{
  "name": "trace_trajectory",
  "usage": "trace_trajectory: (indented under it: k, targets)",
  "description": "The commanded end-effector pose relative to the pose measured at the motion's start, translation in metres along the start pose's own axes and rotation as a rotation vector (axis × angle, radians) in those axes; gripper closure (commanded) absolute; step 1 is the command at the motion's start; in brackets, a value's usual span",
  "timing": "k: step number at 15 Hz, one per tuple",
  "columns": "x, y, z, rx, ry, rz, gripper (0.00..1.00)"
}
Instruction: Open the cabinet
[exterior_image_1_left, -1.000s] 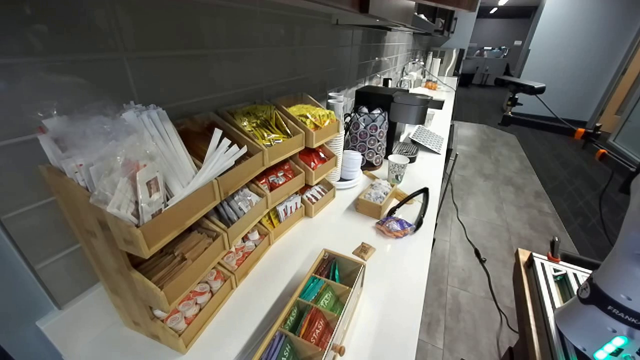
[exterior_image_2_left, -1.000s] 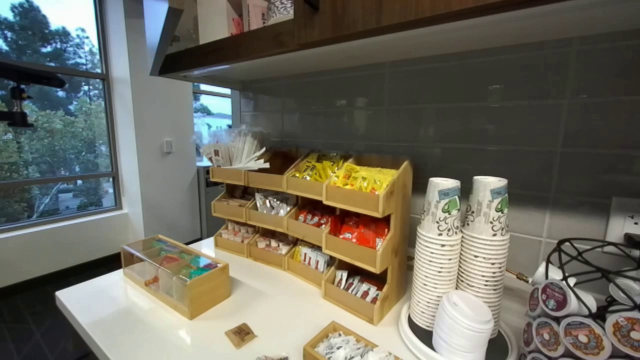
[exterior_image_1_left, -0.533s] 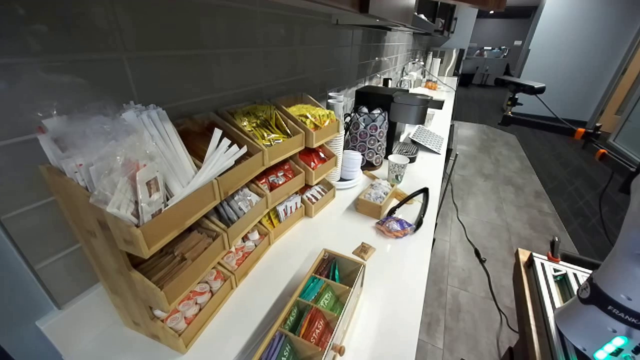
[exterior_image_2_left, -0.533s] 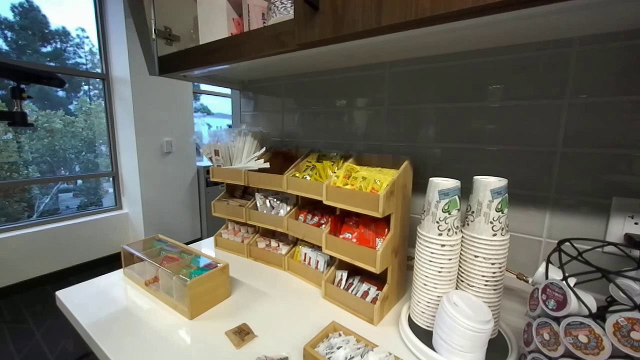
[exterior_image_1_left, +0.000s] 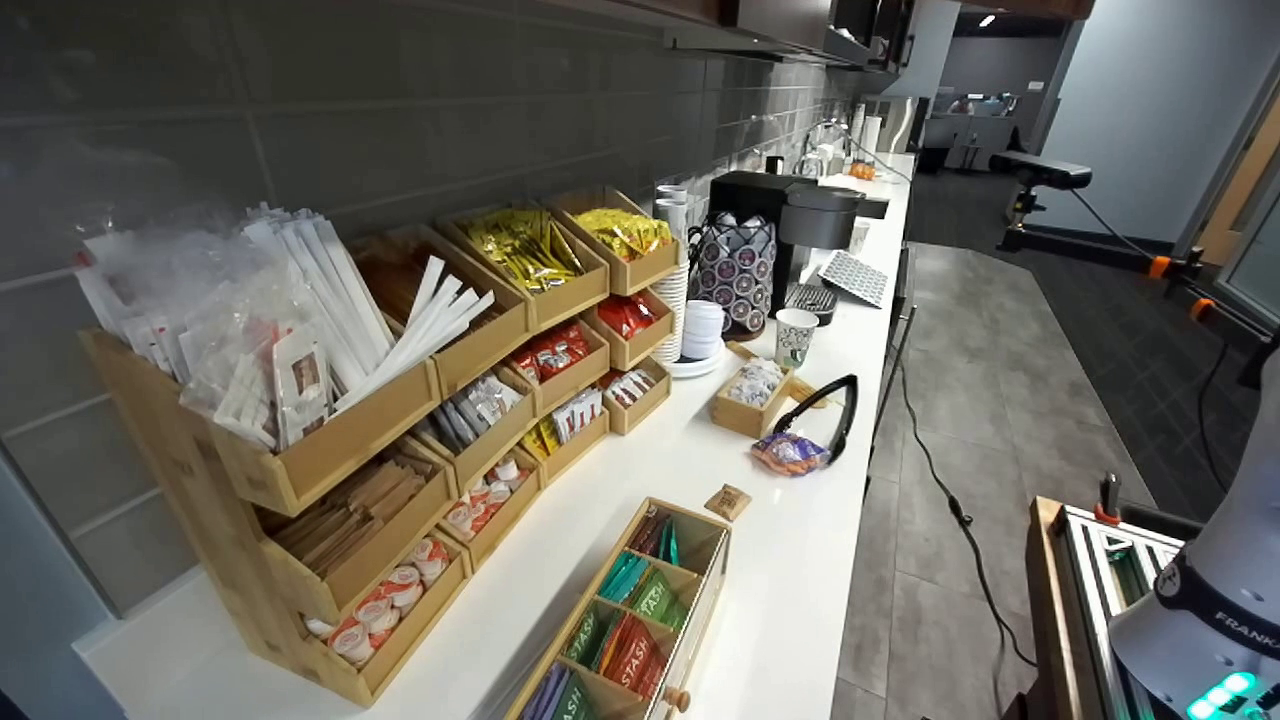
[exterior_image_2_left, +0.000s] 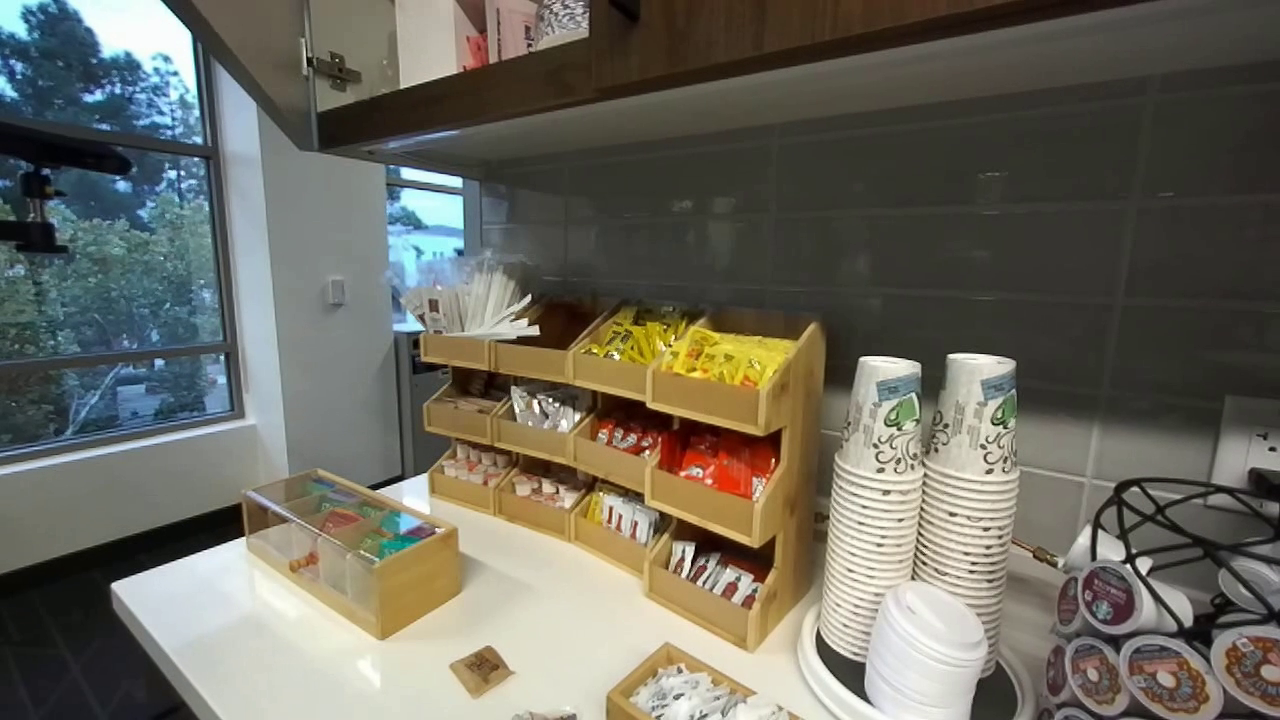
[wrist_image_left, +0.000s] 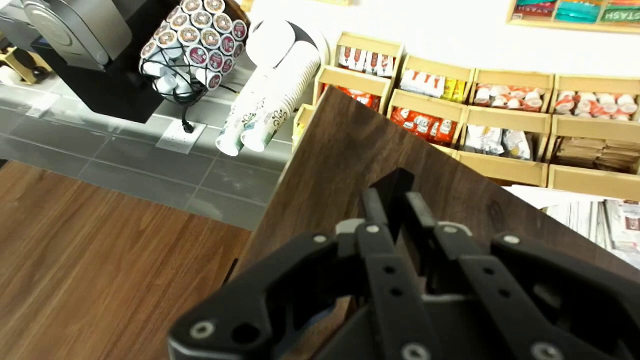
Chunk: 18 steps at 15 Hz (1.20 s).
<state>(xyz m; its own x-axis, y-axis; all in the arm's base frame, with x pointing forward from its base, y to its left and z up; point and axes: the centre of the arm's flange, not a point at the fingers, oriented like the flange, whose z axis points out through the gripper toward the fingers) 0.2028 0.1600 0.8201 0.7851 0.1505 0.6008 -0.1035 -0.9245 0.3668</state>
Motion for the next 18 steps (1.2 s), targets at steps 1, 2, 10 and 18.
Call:
trace_trajectory:
  k: [1,2,10,18]
  targets:
    - [0.015,-0.074,-0.022,0.066,0.050,-0.113,0.96]
    - [0.012,-0.078,-0.027,0.059,0.046,-0.105,0.96]
    - [0.000,-0.111,-0.056,-0.006,0.024,-0.043,0.96]
    - [0.004,-0.144,-0.065,-0.128,0.028,-0.076,0.38]
